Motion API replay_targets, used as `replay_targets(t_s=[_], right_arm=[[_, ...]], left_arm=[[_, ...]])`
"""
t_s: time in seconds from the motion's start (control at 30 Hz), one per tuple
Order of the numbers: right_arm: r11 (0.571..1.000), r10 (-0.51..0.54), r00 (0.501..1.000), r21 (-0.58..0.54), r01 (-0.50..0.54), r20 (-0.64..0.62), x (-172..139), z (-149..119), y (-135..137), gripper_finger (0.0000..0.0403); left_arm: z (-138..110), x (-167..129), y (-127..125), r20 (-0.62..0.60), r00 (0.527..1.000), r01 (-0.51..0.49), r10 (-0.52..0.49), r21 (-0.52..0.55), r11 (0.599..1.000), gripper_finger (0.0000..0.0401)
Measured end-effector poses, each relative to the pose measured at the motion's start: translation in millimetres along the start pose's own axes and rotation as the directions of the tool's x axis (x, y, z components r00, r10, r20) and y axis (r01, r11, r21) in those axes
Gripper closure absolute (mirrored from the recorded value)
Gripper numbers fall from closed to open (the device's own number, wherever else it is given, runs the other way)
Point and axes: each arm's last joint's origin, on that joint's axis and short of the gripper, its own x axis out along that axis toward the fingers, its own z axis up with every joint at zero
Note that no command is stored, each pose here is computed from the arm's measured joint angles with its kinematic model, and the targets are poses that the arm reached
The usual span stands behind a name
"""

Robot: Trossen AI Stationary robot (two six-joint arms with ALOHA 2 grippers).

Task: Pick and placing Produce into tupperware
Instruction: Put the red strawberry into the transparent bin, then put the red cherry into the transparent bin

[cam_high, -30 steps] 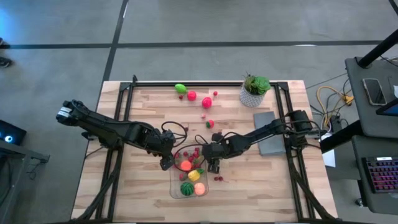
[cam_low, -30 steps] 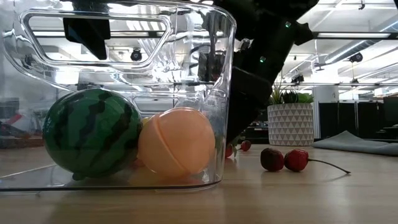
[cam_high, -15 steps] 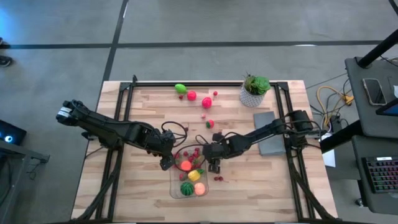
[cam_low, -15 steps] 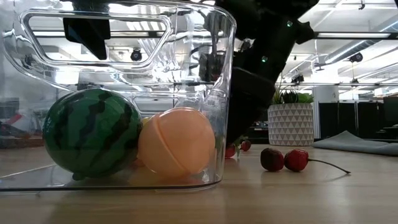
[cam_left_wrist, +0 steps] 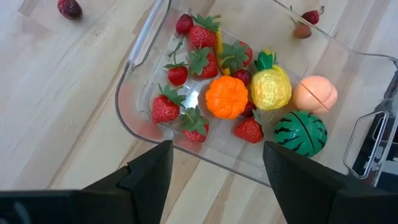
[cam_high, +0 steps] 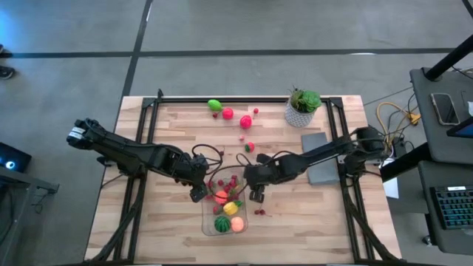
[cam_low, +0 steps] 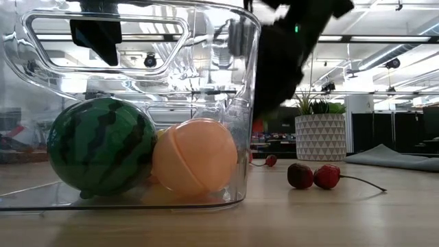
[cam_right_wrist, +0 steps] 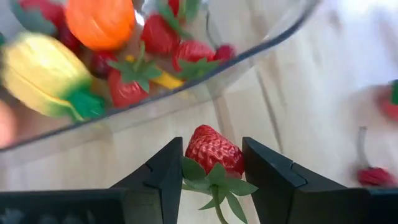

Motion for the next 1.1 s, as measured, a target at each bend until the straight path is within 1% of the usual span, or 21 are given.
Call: replay_targets(t_s=[0.1, 0.2, 0.27, 0.37, 0.47, 0.57, 0.67, 0.73, 0.83, 0.93, 1.1], right_arm=[[1.000, 0.005, 0.999, 0.010, -0.005, 0.052, -21, 8, -1, 0.0259], [0.999, 0.018, 0.990, 0.026, -0.022, 0.139, -46, 21, -1, 0.0259], [0.999, 0.040, 0.981, 0.025, -0.045, 0.191, -63, 30, 0, 0.0259], [0.995, 0.095, 0.965, -0.002, -0.097, 0.243, -77, 45, 4, 0.0259], [0.986, 0.165, 0.953, -0.038, -0.161, 0.255, -79, 58, 12, 0.0259], [0.975, 0.221, 0.951, -0.056, -0.214, 0.216, -68, 65, 19, 0.0259], [0.966, 0.258, 0.949, -0.082, -0.247, 0.181, -60, 70, 24, 0.0257], [0.959, 0.277, 0.942, -0.109, -0.260, 0.188, -61, 74, 26, 0.0253], [0.955, 0.286, 0.937, -0.140, -0.261, 0.201, -64, 78, 26, 0.0244], [0.955, 0.283, 0.937, -0.144, -0.258, 0.203, -64, 79, 25, 0.0234], [0.963, 0.268, 0.943, -0.083, -0.257, 0.196, -56, 81, 17, 0.0212]], left_arm=[[0, 0, 0, 0.000, 1.000, 0.000, 0.000, 0.000, 1.000, 0.0166], [0, 0, 0, 0.003, 1.000, 0.003, -0.003, 0.000, 1.000, 0.0166], [0, 0, 0, 0.005, 1.000, 0.004, -0.004, 0.000, 1.000, 0.0166], [1, 0, -1, 0.009, 1.000, 0.008, -0.008, -0.001, 1.000, 0.0166], [4, -4, -4, 0.037, 0.999, 0.034, -0.034, -0.004, 0.999, 0.0166], [6, -13, -4, 0.075, 0.996, 0.048, -0.047, -0.009, 0.999, 0.0166], [4, -26, -2, 0.103, 0.992, 0.078, -0.076, -0.012, 0.997, 0.0166], [2, -32, 2, 0.116, 0.989, 0.091, -0.088, -0.014, 0.996, 0.0166], [-2, -44, 9, 0.143, 0.985, 0.105, -0.101, -0.017, 0.994, 0.0166], [-6, -53, 16, 0.174, 0.979, 0.111, -0.106, -0.020, 0.994, 0.0166], [-13, -64, 27, 0.198, 0.977, 0.082, -0.075, -0.024, 0.996, 0.0166]])
